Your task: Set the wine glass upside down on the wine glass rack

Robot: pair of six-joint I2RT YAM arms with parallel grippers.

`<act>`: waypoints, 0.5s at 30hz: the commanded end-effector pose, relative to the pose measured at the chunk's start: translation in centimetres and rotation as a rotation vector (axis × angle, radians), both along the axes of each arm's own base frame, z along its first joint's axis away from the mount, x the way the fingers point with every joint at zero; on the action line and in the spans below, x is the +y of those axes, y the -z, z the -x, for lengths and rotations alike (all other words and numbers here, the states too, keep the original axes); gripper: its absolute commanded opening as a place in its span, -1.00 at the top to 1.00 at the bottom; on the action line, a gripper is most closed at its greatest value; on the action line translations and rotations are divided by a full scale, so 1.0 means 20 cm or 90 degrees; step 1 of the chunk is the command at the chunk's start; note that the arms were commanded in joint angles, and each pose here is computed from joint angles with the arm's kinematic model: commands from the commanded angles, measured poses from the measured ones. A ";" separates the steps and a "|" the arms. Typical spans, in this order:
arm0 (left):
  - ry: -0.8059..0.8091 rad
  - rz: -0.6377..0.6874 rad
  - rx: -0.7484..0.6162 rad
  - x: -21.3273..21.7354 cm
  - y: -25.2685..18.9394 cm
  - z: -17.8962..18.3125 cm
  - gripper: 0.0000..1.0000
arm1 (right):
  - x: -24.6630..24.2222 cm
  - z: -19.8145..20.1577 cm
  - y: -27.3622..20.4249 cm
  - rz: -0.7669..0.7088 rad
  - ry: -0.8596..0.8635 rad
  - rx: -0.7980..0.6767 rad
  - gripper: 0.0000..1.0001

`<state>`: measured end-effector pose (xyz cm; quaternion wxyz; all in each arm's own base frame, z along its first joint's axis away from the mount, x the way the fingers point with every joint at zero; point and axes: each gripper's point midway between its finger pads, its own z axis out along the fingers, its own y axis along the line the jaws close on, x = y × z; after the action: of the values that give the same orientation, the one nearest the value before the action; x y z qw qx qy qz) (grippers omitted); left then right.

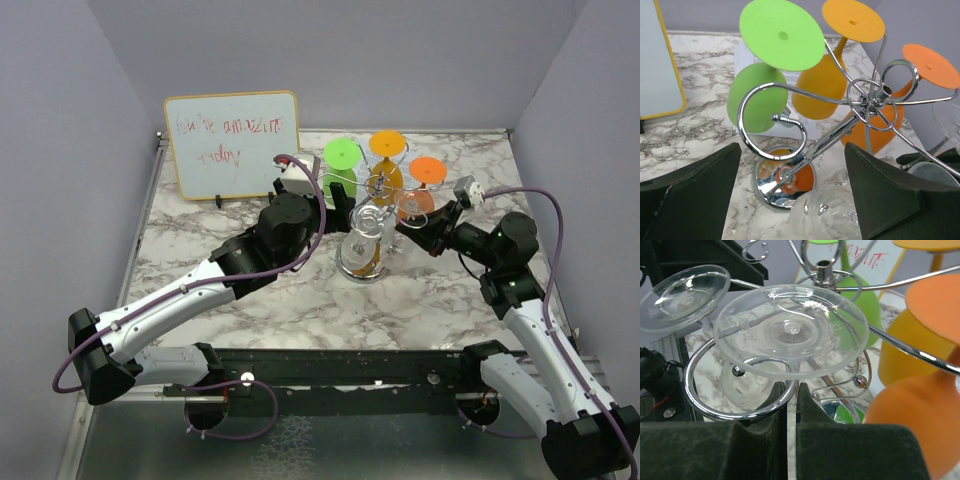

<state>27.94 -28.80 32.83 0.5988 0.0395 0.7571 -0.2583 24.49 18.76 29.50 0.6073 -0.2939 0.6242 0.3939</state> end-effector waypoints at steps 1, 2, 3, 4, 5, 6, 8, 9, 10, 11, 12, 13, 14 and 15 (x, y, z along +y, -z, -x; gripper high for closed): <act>-0.018 0.026 -0.020 0.01 -0.10 -0.02 -0.69 | 0.05 0.14 -0.13 -0.008 -0.085 -0.085 0.99; -0.017 0.025 -0.019 0.01 -0.10 -0.02 -0.68 | 0.05 0.14 -0.14 -0.007 -0.089 -0.088 0.99; -0.017 0.025 -0.019 0.01 -0.10 -0.02 -0.68 | 0.05 0.15 -0.14 -0.006 -0.094 -0.089 0.99; -0.018 0.024 -0.019 0.01 -0.10 -0.03 -0.67 | 0.06 0.15 -0.14 -0.004 -0.100 -0.089 0.99; -0.017 0.023 -0.018 0.01 -0.09 -0.03 -0.67 | 0.06 0.15 -0.14 -0.004 -0.103 -0.089 0.99; -0.017 0.024 -0.018 0.01 -0.10 -0.03 -0.66 | 0.06 0.15 -0.14 -0.004 -0.102 -0.090 0.99; -0.015 0.023 -0.018 0.01 -0.10 -0.03 -0.65 | 0.06 0.15 -0.15 -0.005 -0.101 -0.091 0.99; -0.014 0.024 -0.018 0.00 -0.10 -0.03 -0.65 | 0.06 0.15 -0.15 -0.005 -0.103 -0.093 0.99; -0.013 0.023 -0.017 0.00 -0.09 -0.03 -0.65 | 0.06 0.15 -0.16 -0.005 -0.106 -0.095 0.99; -0.013 0.022 -0.017 0.00 -0.09 -0.03 -0.65 | 0.06 0.15 -0.16 -0.006 -0.107 -0.096 0.99; -0.013 0.022 -0.016 0.00 -0.09 -0.03 -0.65 | 0.06 0.16 -0.16 -0.006 -0.109 -0.098 0.99; -0.014 0.022 -0.016 0.00 -0.09 -0.03 -0.65 | 0.06 0.16 -0.17 -0.006 -0.113 -0.102 0.99; -0.013 0.022 -0.017 0.00 -0.09 -0.03 -0.65 | 0.07 0.17 -0.17 -0.006 -0.118 -0.106 0.98; -0.014 0.022 -0.017 0.00 -0.09 -0.04 -0.65 | 0.07 0.18 -0.18 -0.005 -0.122 -0.111 0.99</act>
<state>28.11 -28.69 32.80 0.5994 0.0374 0.7576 -0.2558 22.85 19.49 29.62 0.5907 -0.3280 0.6065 0.4191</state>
